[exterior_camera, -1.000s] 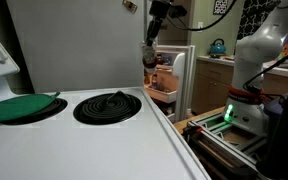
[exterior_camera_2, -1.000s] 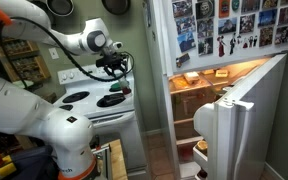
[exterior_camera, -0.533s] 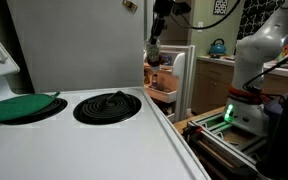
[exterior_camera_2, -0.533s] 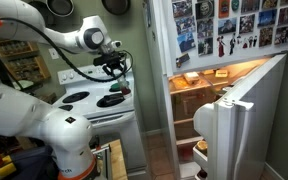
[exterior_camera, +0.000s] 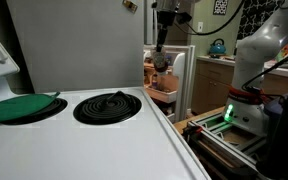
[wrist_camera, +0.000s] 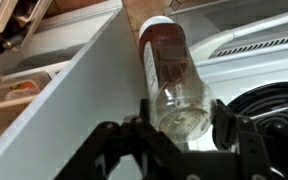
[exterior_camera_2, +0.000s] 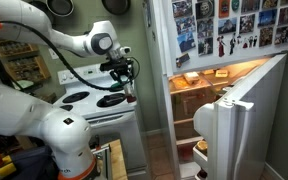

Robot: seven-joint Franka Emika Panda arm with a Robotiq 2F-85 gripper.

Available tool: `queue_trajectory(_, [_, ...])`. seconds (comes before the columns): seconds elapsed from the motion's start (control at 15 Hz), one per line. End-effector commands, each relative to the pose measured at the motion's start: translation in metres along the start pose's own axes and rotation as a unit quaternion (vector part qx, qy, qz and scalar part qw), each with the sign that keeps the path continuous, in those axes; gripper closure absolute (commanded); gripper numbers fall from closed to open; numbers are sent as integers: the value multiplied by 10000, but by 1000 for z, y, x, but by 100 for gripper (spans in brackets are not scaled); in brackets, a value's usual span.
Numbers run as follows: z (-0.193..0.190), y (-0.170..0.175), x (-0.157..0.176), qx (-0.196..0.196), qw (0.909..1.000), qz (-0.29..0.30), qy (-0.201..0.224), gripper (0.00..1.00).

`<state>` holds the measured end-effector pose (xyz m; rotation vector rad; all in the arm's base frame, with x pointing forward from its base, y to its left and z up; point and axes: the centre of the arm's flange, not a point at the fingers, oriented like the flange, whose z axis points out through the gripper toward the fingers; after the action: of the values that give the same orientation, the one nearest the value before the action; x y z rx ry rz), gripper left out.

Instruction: Put the sauce bottle on the second shelf of the fridge door

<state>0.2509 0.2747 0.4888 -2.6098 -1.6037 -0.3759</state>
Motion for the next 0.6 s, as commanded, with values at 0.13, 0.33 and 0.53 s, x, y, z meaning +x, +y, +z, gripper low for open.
queue_trajectory(0.13, [30, 45, -68, -92, 9986, 511, -74, 63])
queue_trajectory(0.33, [61, 58, -97, -323, 9975, 626, -5, 63])
queue_trajectory(0.53, [72, 76, -100, -719, 9935, 825, 306, 63])
